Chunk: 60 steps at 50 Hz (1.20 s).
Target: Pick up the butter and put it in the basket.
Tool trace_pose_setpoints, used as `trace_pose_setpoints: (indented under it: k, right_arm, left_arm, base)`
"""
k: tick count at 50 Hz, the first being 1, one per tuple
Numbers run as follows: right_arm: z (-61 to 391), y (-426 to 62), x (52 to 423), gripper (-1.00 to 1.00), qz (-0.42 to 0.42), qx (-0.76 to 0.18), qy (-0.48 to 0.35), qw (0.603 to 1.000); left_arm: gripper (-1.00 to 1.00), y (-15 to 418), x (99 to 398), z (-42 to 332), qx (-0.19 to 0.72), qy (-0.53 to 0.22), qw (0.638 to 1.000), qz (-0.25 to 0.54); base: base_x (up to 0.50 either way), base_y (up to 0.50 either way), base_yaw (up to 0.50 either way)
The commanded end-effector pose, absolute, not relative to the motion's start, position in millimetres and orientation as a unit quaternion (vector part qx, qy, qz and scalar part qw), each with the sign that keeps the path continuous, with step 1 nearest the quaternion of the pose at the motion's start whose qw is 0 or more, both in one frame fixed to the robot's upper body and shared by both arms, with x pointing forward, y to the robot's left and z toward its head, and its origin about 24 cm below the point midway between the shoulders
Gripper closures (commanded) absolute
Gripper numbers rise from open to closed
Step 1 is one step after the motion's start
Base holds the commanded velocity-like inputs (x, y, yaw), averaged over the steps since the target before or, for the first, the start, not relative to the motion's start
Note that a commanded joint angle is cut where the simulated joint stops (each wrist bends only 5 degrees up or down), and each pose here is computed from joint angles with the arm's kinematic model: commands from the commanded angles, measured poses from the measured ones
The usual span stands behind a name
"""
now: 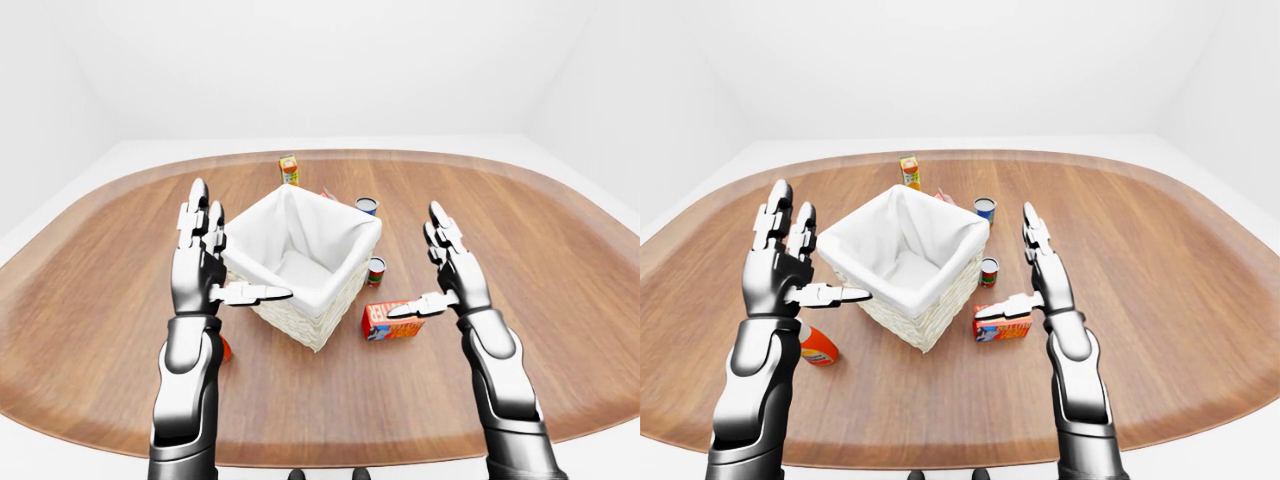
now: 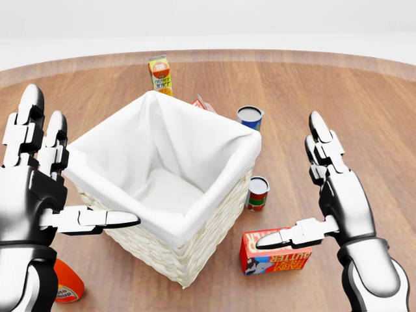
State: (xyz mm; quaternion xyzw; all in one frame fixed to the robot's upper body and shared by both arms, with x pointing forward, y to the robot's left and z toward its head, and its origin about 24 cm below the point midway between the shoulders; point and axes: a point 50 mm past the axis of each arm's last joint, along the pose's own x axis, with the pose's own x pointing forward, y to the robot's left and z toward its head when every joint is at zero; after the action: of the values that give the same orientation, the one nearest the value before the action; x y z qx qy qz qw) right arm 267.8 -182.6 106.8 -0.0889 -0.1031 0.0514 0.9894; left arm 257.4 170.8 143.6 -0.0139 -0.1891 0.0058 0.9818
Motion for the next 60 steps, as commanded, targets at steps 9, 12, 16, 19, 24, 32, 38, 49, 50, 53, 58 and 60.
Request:
trace_pose_setpoints:
  k: [9,12,16,19,24,32,38,49,50,53,58,60]
  right_arm:
    - [60.5,-206.4,284.7,-1.00,0.109,-0.349,0.019,0.931]
    - [49.8,-207.2,289.4,-1.00,0.115,-0.374,0.047,0.919]
    - [38.4,-214.2,298.8,-1.00,0.101,-0.429,0.080,0.894]
    - [33.3,-215.9,304.3,-1.00,0.100,-0.451,0.095,0.882]
    - [23.1,-219.1,310.7,-1.00,0.099,-0.486,0.121,0.860]
    - [14.2,-215.2,322.5,-1.00,0.104,-0.542,0.138,0.822]
    - [4.7,-203.2,331.2,-1.00,0.119,-0.568,0.148,0.801]
    - [-13.4,-189.2,334.2,-1.00,0.150,-0.618,0.167,0.753]
    - [-14.7,-188.2,333.8,-1.00,0.153,-0.618,0.170,0.752]
    - [-18.7,-185.7,332.5,-1.00,0.160,-0.627,0.172,0.742]
    - [-23.3,-183.3,330.6,-1.00,0.168,-0.639,0.174,0.730]
    - [-25.5,-182.3,329.6,-1.00,0.172,-0.641,0.177,0.727]
  left_arm:
    - [-1.00,172.1,256.7,145.3,-0.015,-0.193,0.981,0.008]
    - [-1.00,171.8,256.2,145.2,-0.015,-0.193,0.981,0.008]
    - [-1.00,171.9,256.0,144.7,-0.015,-0.192,0.981,0.009]
    - [-1.00,172.3,255.9,144.4,-0.015,-0.191,0.981,0.010]
    - [-1.00,172.5,255.7,145.3,-0.015,-0.194,0.981,0.010]
    - [-1.00,172.3,255.0,144.4,-0.017,-0.192,0.981,0.010]
    - [-1.00,172.8,255.5,144.2,-0.017,-0.191,0.981,0.011]
    - [-1.00,174.1,256.4,142.4,-0.018,-0.187,0.982,0.011]
    - [-1.00,174.1,256.5,142.2,-0.018,-0.187,0.982,0.011]
    - [-1.00,174.2,256.8,141.9,-0.018,-0.186,0.982,0.011]
    - [-1.00,174.4,256.9,140.9,-0.019,-0.184,0.983,0.011]
    - [-1.00,174.3,257.1,140.3,-0.019,-0.182,0.983,0.011]
  base:
    - [0.00,0.00,0.00]
    - [0.00,0.00,0.00]
    - [0.00,0.00,0.00]
    - [0.00,0.00,0.00]
    - [0.00,0.00,0.00]
    - [0.00,0.00,0.00]
    - [0.00,0.00,0.00]
    - [0.00,0.00,0.00]
    - [0.00,0.00,0.00]
    - [0.00,0.00,0.00]
    - [0.00,0.00,0.00]
    - [0.00,0.00,0.00]
